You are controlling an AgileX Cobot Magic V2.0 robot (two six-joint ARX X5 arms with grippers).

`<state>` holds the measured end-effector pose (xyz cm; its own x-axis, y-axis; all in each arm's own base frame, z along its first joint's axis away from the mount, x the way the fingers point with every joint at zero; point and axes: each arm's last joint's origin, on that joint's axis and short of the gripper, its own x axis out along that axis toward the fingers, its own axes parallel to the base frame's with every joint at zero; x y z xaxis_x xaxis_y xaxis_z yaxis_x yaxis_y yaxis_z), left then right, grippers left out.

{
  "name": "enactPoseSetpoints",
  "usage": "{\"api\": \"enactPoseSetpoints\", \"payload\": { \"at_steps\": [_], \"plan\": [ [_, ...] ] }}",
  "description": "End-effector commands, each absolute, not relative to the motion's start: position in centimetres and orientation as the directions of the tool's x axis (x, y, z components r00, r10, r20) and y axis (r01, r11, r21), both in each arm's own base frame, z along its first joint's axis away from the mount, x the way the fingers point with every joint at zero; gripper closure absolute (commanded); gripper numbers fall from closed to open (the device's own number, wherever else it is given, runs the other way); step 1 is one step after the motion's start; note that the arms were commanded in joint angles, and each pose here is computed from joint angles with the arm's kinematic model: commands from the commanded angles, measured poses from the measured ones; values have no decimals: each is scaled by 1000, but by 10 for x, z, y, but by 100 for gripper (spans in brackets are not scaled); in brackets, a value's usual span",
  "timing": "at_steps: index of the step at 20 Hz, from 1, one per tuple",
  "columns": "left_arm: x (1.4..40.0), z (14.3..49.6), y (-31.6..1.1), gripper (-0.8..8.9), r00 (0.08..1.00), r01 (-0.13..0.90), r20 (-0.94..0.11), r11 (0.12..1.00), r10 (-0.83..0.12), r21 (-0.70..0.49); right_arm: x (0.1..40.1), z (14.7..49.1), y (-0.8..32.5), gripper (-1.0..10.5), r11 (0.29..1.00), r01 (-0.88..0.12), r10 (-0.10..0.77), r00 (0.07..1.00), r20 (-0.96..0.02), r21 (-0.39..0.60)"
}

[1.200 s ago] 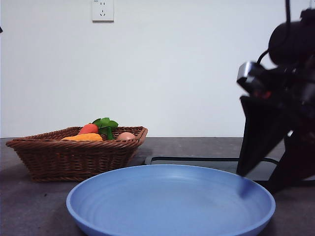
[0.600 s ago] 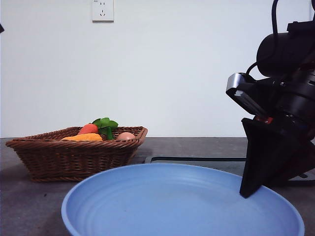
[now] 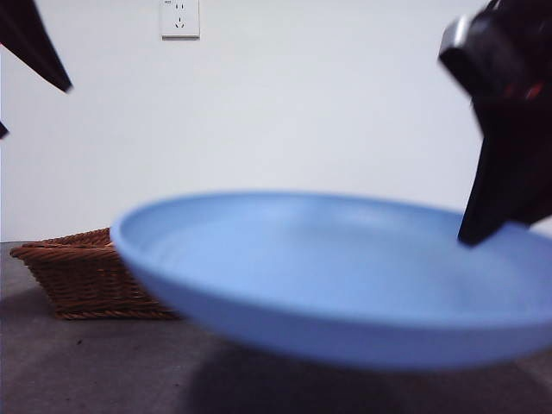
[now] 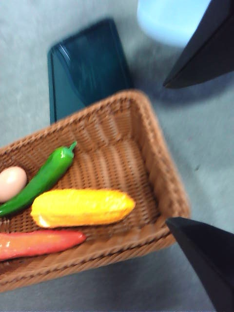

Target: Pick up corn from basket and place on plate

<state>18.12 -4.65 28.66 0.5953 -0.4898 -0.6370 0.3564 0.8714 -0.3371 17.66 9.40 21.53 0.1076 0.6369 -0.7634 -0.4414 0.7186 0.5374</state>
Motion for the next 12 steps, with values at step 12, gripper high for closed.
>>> {"api": "enactPoseSetpoints", "payload": {
  "at_steps": [12],
  "plan": [
    [319, 240, -124, 384, 506, 350, -841, 937, -190, -2, 138, 297, 77, 945, 687, -524, 708, 330, -624, 503]
  ]
}}
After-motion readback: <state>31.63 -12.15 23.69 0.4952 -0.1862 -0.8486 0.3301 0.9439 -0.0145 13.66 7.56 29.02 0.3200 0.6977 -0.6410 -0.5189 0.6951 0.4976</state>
